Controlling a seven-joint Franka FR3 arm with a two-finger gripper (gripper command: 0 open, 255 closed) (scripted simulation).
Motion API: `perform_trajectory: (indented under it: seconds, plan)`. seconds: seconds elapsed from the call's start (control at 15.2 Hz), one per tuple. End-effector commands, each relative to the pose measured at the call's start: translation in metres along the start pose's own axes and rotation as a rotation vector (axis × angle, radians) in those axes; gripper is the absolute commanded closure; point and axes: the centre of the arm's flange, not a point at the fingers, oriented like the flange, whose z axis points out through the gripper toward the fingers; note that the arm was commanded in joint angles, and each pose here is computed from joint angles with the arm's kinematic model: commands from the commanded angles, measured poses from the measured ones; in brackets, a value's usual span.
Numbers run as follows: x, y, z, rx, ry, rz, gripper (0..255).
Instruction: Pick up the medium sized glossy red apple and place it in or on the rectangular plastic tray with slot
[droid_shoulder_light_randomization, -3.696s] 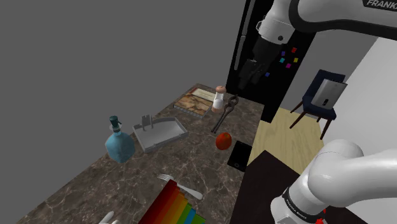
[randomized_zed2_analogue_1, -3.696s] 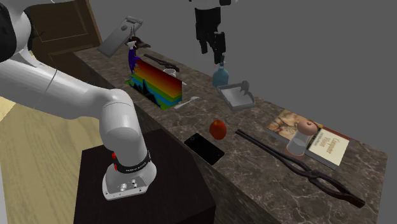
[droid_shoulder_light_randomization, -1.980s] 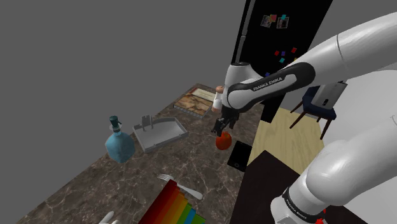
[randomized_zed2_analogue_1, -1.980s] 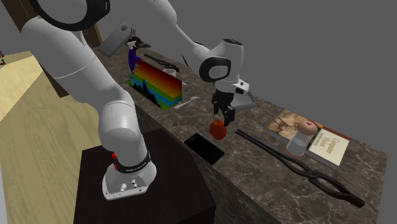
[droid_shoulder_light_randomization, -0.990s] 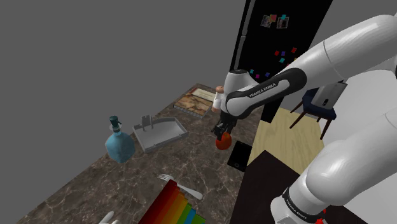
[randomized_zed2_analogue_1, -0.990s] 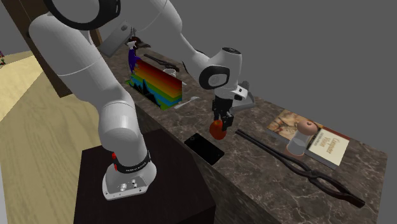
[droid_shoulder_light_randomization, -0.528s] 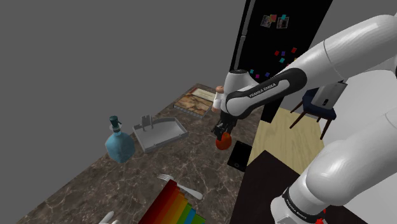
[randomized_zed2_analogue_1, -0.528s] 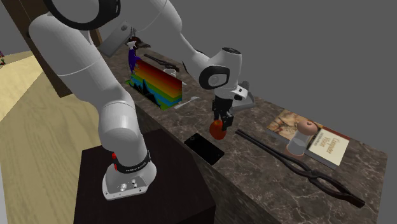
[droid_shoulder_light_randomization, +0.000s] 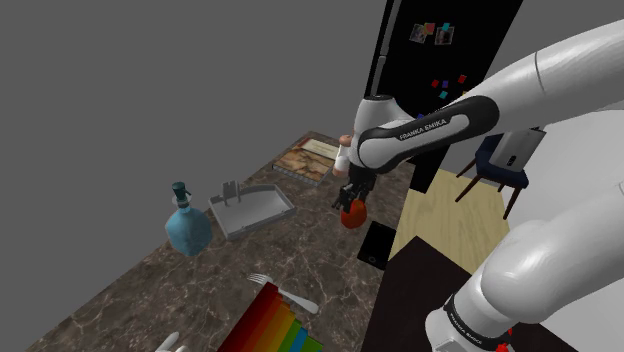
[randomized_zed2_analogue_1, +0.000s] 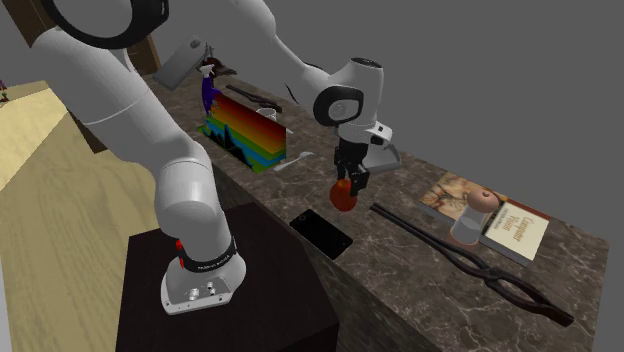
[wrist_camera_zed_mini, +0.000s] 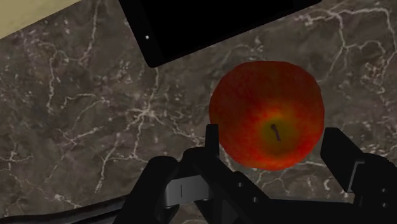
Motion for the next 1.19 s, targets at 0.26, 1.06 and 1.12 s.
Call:
perform_trajectory:
  seconds: [0.26,1.06,1.12]
  plan:
    - [-0.003,0.0,-0.032,0.0,0.0,0.0,255]
    - [-0.006,0.001,-0.095,0.0,0.0,0.0,255]
    - [-0.007,0.001,-0.1,0.0,0.0,0.0,255]
